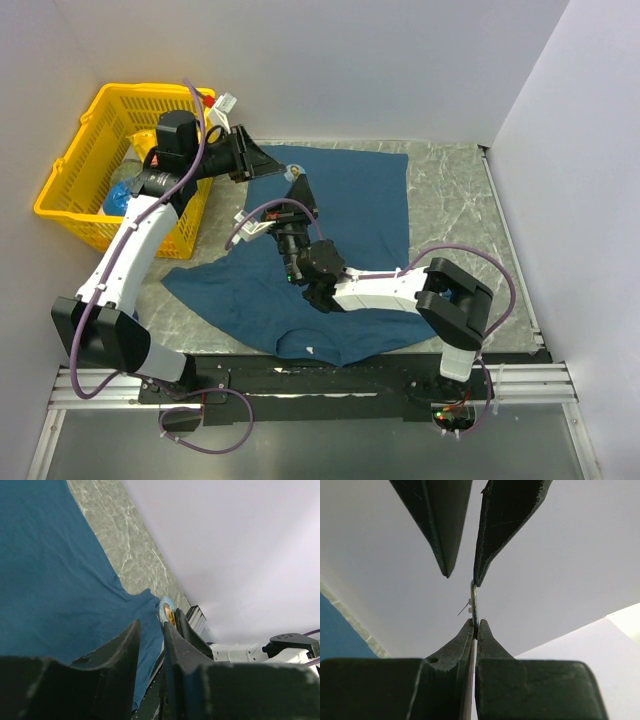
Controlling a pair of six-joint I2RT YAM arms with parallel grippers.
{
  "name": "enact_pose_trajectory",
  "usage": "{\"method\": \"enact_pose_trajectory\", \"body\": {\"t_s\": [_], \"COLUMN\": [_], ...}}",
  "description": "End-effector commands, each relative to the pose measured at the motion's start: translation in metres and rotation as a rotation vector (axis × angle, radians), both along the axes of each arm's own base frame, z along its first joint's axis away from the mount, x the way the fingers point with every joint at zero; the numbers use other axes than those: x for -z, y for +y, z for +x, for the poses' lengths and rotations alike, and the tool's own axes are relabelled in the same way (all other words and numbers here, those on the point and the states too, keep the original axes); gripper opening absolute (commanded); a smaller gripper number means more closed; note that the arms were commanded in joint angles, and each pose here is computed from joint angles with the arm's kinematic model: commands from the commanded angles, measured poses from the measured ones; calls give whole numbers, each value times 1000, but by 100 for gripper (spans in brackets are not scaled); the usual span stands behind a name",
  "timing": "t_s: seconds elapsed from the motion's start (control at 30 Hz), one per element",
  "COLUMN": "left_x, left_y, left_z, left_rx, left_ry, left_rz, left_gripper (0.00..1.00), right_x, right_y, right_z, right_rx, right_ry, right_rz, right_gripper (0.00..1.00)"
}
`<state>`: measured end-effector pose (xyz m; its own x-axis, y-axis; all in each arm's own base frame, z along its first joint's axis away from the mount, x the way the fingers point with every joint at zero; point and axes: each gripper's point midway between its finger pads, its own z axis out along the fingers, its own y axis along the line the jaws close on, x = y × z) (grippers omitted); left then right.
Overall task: Pin the brooch onto the clothing
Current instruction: Open the brooch.
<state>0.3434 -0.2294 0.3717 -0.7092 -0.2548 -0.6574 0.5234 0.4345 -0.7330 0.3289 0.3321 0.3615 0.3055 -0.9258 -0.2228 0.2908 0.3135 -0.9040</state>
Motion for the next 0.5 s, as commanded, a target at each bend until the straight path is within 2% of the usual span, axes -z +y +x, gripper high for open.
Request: {"method": "enact_pose_trajectory", "body": {"t_s": [0.0, 0.2, 0.27, 0.47], "left_x": [-16, -14, -14, -14], "left_y": [-2, -6, -8, -17], "left_z": [-2, -7, -8, -10], "left_rx": [29, 55, 58, 90], "left_ry": [-46, -42, -40, -34], "left_rz": [-16, -8, -7, -14], "left_gripper": [27, 26, 22, 28], "right_x": [-42, -40, -39, -38], "right_y": [-29, -23, -21, -20], "right_z": [-19, -17, -16, -15], "right_rx": [-19, -23, -22, -18], "right_ry": [-147, -136, -133, -128], "right_rz": [319, 314, 306, 297], "right_gripper": [0, 0, 0, 0]}}
